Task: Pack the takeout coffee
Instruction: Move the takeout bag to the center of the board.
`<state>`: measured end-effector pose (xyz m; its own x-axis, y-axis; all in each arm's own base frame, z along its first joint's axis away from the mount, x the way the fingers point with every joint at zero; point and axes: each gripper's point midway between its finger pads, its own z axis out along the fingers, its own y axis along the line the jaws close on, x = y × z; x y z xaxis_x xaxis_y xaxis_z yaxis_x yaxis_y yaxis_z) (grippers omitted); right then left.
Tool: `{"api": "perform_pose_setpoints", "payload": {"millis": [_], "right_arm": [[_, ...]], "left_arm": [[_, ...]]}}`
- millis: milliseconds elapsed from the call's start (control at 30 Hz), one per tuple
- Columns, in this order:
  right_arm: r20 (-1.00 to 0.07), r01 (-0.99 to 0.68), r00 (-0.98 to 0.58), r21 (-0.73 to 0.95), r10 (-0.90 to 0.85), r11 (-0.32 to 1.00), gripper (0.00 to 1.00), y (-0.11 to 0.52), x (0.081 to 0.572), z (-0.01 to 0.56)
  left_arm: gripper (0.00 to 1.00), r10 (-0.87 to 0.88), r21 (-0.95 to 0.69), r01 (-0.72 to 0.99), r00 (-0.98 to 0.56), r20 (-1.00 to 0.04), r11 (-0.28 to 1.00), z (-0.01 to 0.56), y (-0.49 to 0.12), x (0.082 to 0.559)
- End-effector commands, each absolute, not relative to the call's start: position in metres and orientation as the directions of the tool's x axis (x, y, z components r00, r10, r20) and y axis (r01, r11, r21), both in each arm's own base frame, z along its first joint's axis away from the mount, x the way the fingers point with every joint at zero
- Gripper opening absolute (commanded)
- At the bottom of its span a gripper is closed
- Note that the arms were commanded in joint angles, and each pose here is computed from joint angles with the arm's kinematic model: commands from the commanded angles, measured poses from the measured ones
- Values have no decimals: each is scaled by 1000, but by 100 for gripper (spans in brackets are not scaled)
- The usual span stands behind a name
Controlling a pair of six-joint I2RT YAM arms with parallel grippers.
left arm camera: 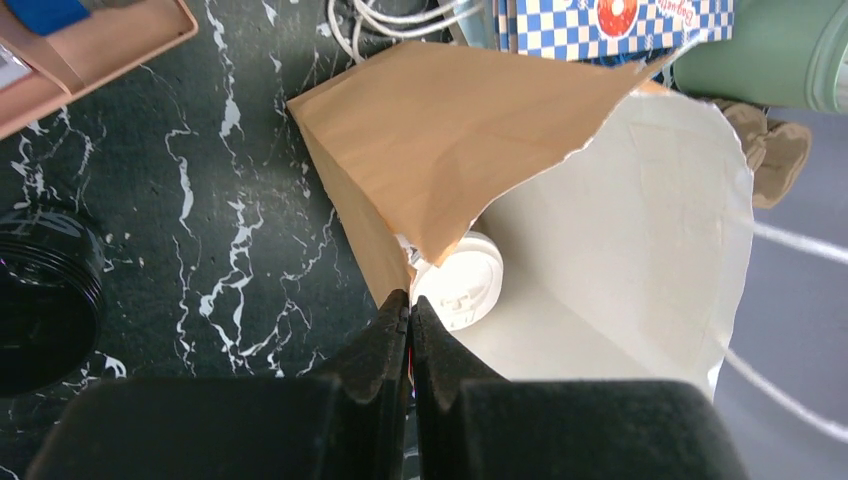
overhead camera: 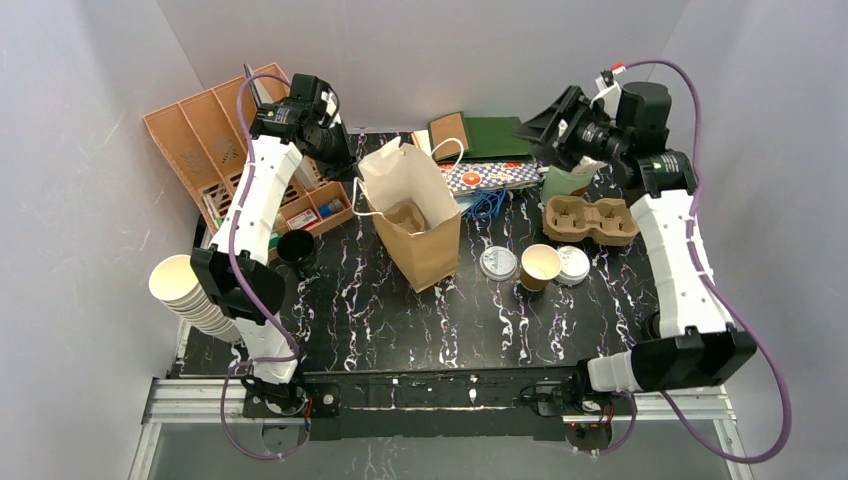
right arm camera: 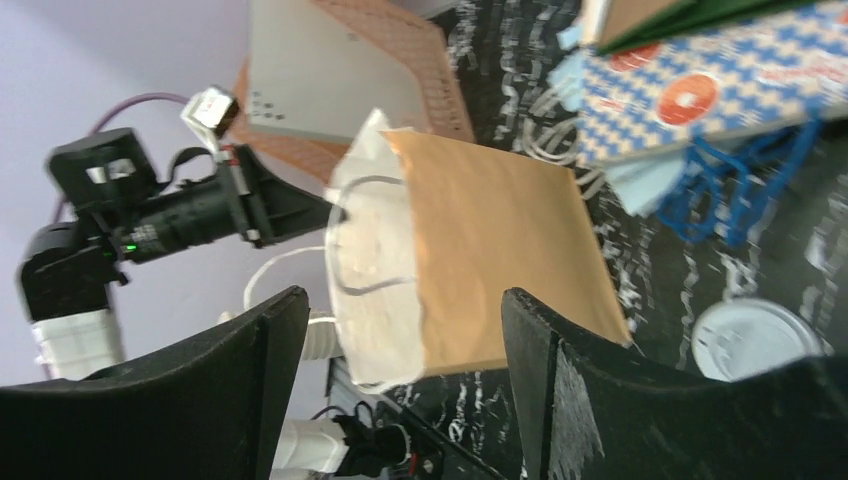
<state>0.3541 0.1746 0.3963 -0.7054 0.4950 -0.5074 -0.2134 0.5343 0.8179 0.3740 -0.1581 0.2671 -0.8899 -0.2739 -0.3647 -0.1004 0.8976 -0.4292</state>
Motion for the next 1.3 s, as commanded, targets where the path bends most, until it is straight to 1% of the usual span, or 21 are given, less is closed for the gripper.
{"api": "perform_pose_setpoints", "payload": {"millis": [0,67,267,367,467,533,633,700,767,833,867,900,967,1000,1033,1067,1100,1167,1233,1267], "right_arm": [[-577,-42,-625,697,525,716,77,133,338,365],[-587,32,-607,656,536,754,75,118,333,353],[-623,229,-578,496,527,838,59,74,315,314],[-620,271,-600,438,506,857,55,65,311,294],[-621,318,-595,403,511,858,51,57,318,283],[-636,329,-574,398,516,856,50,54,329,285],[-652,341,-548,397,523,852,47,51,344,292],[-643,340,-563,393,519,855,47,53,349,291],[-605,332,-610,390,511,859,47,59,344,284],[-543,358,-665,370,512,857,48,62,329,265],[-522,390,-676,347,521,853,51,58,319,256],[-501,415,-687,324,526,850,57,55,309,247],[-483,419,-707,302,516,856,71,52,295,235],[-472,422,-717,292,513,858,77,52,288,230],[-461,423,-726,286,510,860,81,52,284,225],[-448,418,-738,284,504,863,83,53,280,220],[-431,414,-752,282,499,866,82,55,277,215],[-395,404,-778,281,488,871,76,59,273,205],[-362,406,-801,258,477,877,73,60,270,193],[-351,413,-807,242,476,878,68,58,269,187]], "left_arm": [[2,-274,-432,-80,-871,-409,898,277,-145,388],[2,-279,-431,-81,-864,-419,899,276,-142,396],[2,-308,-436,-89,-832,-462,895,276,-137,421],[4,-324,-450,-94,-822,-468,888,274,-139,426],[13,-328,-458,-89,-816,-476,884,276,-140,427],[17,-328,-459,-79,-805,-494,885,282,-139,427],[22,-322,-457,-61,-792,-519,887,290,-138,426],[30,-318,-457,-53,-788,-527,888,294,-138,425],[42,-316,-454,-44,-777,-544,890,301,-136,423],[50,-317,-447,-31,-749,-582,894,316,-133,423],[52,-321,-445,-26,-730,-603,895,326,-131,423],[55,-327,-452,-12,-707,-626,892,338,-130,423],[60,-345,-479,22,-664,-664,878,366,-133,423],[62,-354,-496,41,-649,-673,868,377,-136,422],[63,-359,-510,65,-635,-684,858,388,-139,422],[64,-362,-526,92,-625,-692,846,397,-144,421],[65,-366,-539,116,-614,-699,834,405,-149,421],[65,-352,-542,176,-592,-725,822,419,-166,418],[65,-305,-521,255,-576,-758,814,429,-198,408],[65,-280,-509,291,-572,-771,810,431,-215,403]]}}
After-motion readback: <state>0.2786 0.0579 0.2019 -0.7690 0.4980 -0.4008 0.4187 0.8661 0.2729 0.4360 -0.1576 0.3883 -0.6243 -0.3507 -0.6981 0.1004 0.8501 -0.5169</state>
